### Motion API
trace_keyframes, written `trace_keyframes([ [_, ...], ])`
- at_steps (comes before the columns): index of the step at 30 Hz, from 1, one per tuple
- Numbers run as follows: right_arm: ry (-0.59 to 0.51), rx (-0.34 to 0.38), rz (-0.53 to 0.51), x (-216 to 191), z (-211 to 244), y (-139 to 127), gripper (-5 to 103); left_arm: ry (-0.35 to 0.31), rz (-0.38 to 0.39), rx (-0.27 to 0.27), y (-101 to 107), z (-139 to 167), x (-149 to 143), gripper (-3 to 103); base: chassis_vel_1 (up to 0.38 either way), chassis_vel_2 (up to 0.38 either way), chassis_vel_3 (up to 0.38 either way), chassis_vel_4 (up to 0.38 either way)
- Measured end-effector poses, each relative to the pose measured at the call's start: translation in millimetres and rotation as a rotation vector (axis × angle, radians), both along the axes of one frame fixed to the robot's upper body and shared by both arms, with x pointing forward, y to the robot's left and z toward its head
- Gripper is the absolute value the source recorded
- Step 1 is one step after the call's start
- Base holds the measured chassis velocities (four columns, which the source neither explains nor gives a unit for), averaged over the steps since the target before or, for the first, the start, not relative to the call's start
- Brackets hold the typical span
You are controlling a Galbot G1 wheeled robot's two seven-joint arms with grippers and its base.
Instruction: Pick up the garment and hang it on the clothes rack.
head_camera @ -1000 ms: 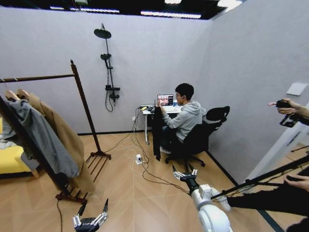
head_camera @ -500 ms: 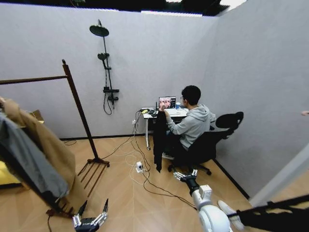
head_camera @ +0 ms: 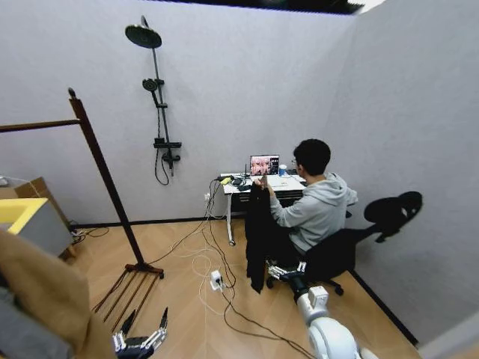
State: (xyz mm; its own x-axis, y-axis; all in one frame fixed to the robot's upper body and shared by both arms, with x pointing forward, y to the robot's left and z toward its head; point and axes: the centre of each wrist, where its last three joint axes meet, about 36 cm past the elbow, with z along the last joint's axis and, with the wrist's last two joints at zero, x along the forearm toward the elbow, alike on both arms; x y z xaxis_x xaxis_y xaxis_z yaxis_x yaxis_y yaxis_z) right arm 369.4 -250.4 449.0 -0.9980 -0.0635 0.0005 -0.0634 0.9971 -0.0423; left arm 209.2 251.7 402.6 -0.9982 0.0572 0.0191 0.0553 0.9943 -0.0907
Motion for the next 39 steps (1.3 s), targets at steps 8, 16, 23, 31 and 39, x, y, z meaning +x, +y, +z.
trace_keyframes([
  [8, -0.069, -0.028, -0.063, 61.5, 38.6, -31.6, 100, 0.0, 0.0, 0.0, 0.0, 0.0, 0.0, 100, -0.088, 0.097, 0.073, -0.061],
  [16, -0.116, -0.036, -0.07, 129.4, 79.1, -67.1, 100, 0.0, 0.0, 0.0, 0.0, 0.0, -0.1, 100, 0.04, -0.04, -0.03, 0.027],
  [23, -0.175, -0.067, -0.025, 202.7, 102.0, -110.7, 100, 0.0, 0.0, 0.0, 0.0, 0.0, -0.1, 100, 0.0, 0.0, 0.0, 0.0],
  [31, -0.195, -0.014, 0.148, 263.3, 91.5, -83.2, 100, 0.0, 0.0, 0.0, 0.0, 0.0, -0.1, 100, 0.0, 0.0, 0.0, 0.0],
  [39, -0.183, -0.044, 0.098, 293.3, 101.8, -62.8, 100, 0.0, 0.0, 0.0, 0.0, 0.0, -0.1, 100, 0.0, 0.0, 0.0, 0.0],
])
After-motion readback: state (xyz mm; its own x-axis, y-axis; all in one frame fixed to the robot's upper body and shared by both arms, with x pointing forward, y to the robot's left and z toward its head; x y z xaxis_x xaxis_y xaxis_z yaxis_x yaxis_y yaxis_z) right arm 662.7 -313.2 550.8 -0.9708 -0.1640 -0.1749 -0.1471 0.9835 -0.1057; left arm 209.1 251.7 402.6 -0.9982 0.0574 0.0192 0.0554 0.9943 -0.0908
